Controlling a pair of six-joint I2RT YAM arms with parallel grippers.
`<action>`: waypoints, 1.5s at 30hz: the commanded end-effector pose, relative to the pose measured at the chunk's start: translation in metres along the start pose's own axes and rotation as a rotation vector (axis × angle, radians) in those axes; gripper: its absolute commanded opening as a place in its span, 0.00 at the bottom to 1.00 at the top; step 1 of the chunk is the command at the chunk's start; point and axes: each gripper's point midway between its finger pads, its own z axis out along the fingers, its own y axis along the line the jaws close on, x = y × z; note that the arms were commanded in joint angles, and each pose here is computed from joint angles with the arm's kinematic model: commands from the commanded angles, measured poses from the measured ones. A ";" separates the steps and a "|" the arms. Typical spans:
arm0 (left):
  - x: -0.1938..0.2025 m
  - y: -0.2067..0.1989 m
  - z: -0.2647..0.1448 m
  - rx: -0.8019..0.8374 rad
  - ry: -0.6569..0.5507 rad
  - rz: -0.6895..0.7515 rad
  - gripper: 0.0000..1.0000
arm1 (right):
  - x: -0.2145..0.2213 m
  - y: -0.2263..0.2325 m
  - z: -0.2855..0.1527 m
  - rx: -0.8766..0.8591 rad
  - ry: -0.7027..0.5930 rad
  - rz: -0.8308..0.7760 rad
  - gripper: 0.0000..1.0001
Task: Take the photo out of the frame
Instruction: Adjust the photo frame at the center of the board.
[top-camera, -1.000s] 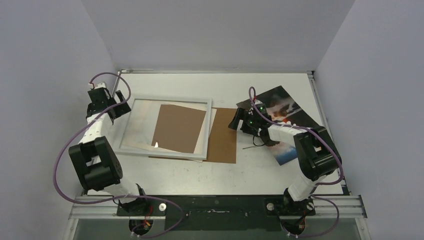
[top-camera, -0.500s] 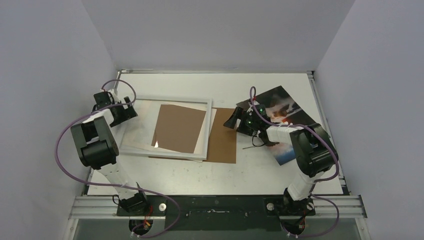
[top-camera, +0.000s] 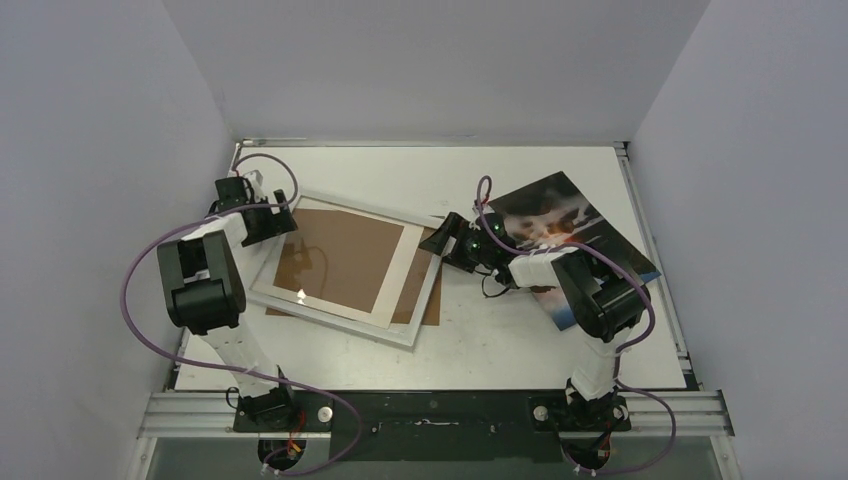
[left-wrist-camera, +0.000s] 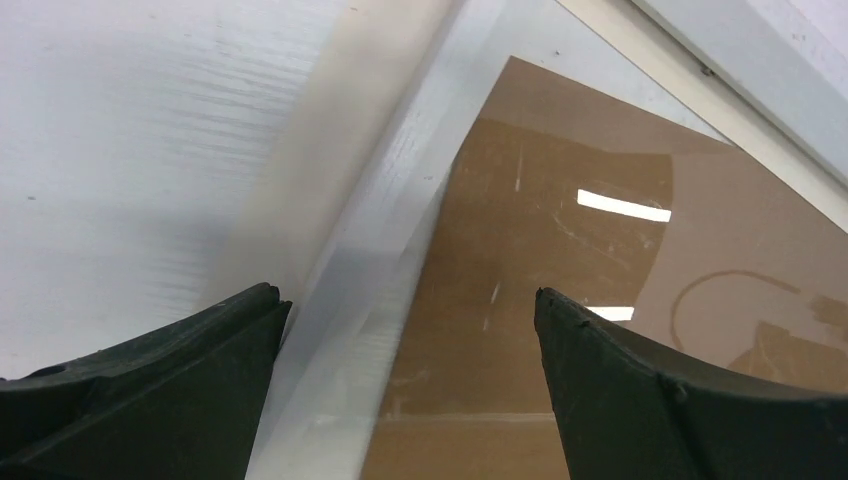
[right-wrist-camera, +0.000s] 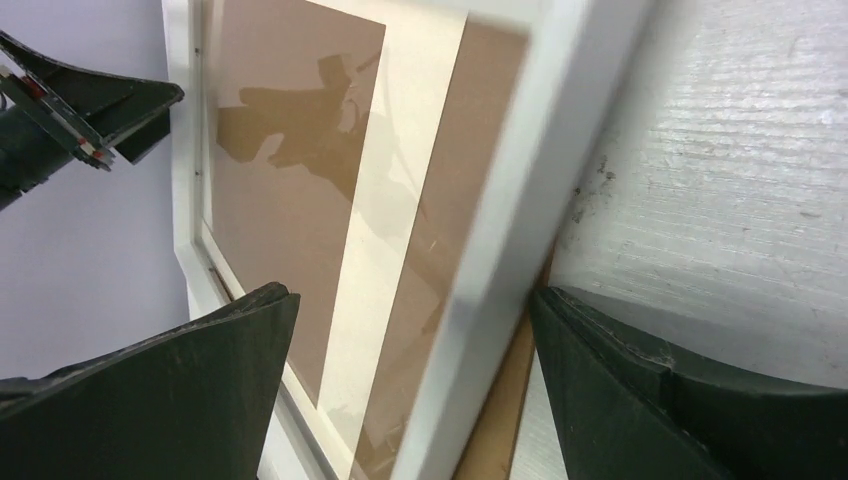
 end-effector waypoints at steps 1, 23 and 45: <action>0.019 -0.022 -0.005 0.015 0.082 -0.052 0.94 | 0.004 0.006 0.003 -0.018 0.005 0.070 0.90; -0.056 0.032 -0.069 -0.177 -0.226 -0.202 0.97 | -0.030 0.007 -0.009 0.176 -0.033 -0.158 0.90; 0.064 0.003 -0.035 -0.015 0.162 -0.271 0.97 | -0.019 0.000 0.025 0.151 0.057 -0.163 0.90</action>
